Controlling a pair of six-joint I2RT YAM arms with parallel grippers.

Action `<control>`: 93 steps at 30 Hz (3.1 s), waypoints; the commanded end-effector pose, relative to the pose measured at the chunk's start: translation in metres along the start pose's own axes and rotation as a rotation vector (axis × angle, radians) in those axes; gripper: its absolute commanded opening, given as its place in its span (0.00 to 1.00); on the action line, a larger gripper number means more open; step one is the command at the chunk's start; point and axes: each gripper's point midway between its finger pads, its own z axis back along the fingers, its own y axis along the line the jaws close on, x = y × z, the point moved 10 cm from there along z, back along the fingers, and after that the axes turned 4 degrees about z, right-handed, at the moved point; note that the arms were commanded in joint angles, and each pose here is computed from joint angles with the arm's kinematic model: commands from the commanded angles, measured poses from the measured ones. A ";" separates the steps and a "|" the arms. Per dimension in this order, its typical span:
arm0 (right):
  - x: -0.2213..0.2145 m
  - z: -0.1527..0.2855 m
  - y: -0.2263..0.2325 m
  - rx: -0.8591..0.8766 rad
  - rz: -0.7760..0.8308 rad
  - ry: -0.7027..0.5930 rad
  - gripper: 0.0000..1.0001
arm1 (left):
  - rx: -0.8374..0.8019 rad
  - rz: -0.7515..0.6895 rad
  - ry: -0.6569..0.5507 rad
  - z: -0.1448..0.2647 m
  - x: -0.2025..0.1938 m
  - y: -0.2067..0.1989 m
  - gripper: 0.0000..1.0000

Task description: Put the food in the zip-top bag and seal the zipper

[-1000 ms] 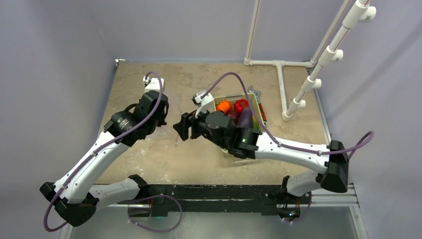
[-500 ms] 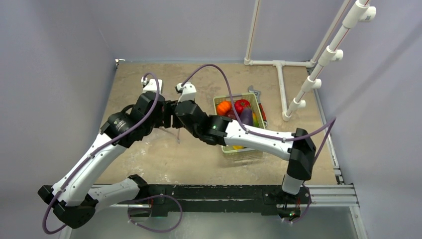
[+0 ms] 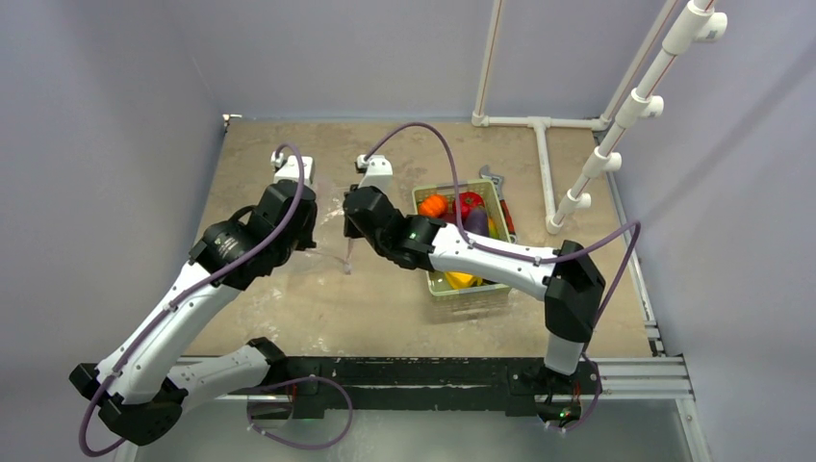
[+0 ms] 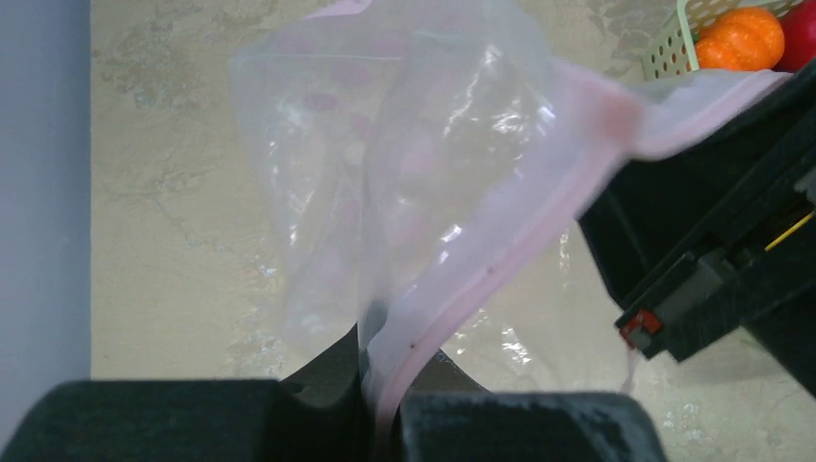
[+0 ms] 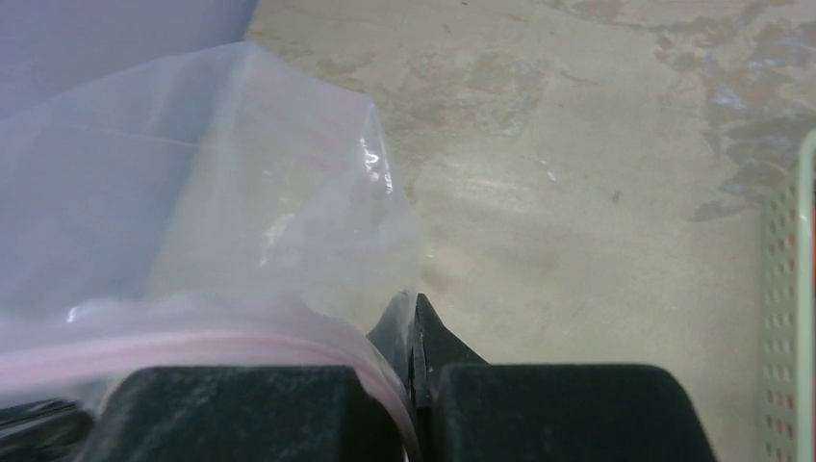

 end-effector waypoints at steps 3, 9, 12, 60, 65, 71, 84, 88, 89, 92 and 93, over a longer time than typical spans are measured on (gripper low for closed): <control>-0.016 -0.015 -0.048 -0.230 0.038 -0.001 0.00 | 0.063 -0.034 -0.039 0.017 0.012 0.014 0.00; -0.048 -0.028 -0.072 -0.384 0.084 0.042 0.00 | 0.144 -0.082 -0.035 0.028 0.024 0.022 0.00; -0.054 -0.032 -0.073 -0.387 0.089 0.053 0.00 | 0.181 -0.093 -0.041 0.031 0.027 0.026 0.00; 0.046 0.039 -0.040 0.121 0.013 -0.025 0.68 | 0.242 -0.182 0.065 -0.045 -0.012 -0.004 0.00; 0.048 0.057 -0.071 0.014 0.007 -0.027 0.72 | 0.223 -0.178 0.082 -0.049 -0.018 -0.006 0.00; 0.045 0.075 -0.112 -0.134 0.000 -0.004 0.75 | 0.189 -0.165 0.087 -0.051 -0.023 -0.008 0.00; 0.023 0.091 -0.167 -0.388 -0.067 0.086 0.88 | 0.088 -0.124 0.082 -0.059 -0.037 -0.014 0.00; 0.013 0.090 -0.180 -0.448 -0.091 0.129 0.91 | 0.079 -0.106 0.074 -0.059 -0.039 -0.014 0.00; 0.010 0.090 -0.184 -0.463 -0.097 0.140 0.92 | 0.074 -0.105 0.067 -0.059 -0.039 -0.014 0.00; 0.008 0.091 -0.191 -0.478 -0.124 0.150 0.93 | 0.062 -0.107 0.063 -0.060 -0.038 -0.015 0.00; 0.008 0.091 -0.194 -0.500 -0.139 0.153 0.94 | 0.057 -0.108 0.064 -0.060 -0.038 -0.016 0.00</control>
